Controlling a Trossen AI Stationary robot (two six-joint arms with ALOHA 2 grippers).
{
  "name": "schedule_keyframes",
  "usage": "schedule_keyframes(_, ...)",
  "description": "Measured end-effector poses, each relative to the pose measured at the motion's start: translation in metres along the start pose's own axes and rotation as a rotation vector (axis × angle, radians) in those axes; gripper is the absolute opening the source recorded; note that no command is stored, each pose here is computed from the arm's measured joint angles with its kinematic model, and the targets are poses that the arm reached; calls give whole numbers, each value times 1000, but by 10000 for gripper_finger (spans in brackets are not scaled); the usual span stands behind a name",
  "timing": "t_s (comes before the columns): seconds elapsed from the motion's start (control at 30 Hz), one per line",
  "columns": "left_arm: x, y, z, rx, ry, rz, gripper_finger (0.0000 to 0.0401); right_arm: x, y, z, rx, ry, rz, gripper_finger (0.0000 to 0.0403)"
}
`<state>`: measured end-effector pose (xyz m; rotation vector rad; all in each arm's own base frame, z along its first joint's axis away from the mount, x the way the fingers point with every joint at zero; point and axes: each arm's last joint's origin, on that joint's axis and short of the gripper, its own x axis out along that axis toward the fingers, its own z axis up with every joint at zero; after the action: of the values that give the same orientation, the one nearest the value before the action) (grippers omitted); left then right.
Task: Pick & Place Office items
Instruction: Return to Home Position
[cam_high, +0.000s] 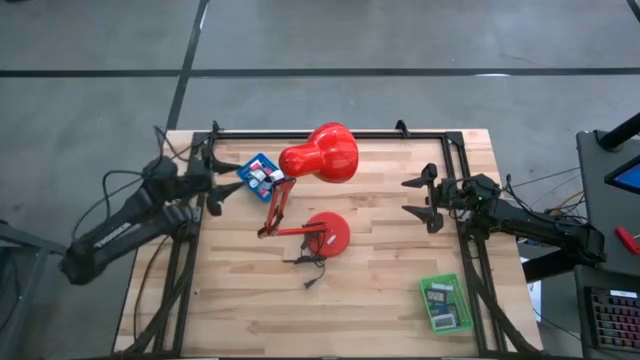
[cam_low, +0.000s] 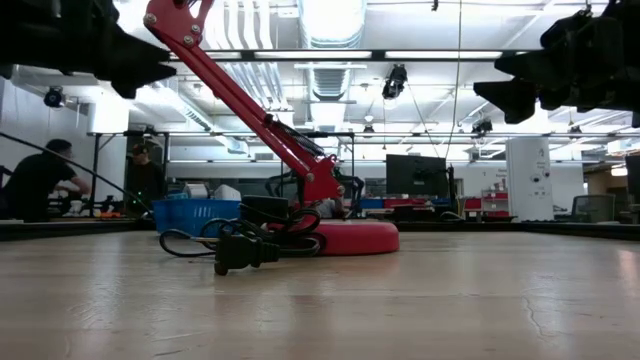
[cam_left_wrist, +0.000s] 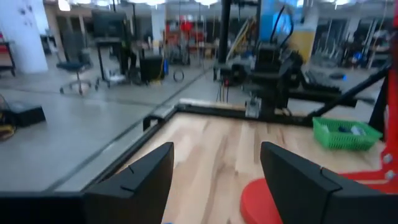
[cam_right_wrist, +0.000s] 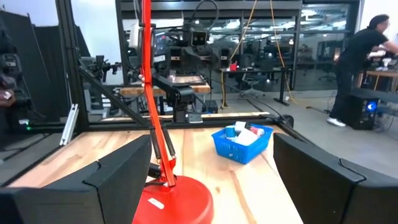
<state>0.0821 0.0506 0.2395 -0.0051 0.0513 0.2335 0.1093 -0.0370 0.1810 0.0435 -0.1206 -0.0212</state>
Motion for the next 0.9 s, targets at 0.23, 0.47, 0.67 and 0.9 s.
schedule_keyframes(0.23, -12, -6, 4, -85, -92, -4, 245, 0, 0, -1, 37, 9, -3, 327)
schedule_keyframes(0.47, -15, -8, 2, -310, -81, -36, 245, 0, 0, -1, 33, 6, -4, 327)
schedule_keyframes(0.67, -15, -8, -6, -393, 3, -43, 245, 0, -2, -1, -22, 12, -73, 327)
schedule_keyframes(0.9, -19, -21, -10, -202, -124, -349, 245, 0, -3, -8, 152, 67, -92, 327)
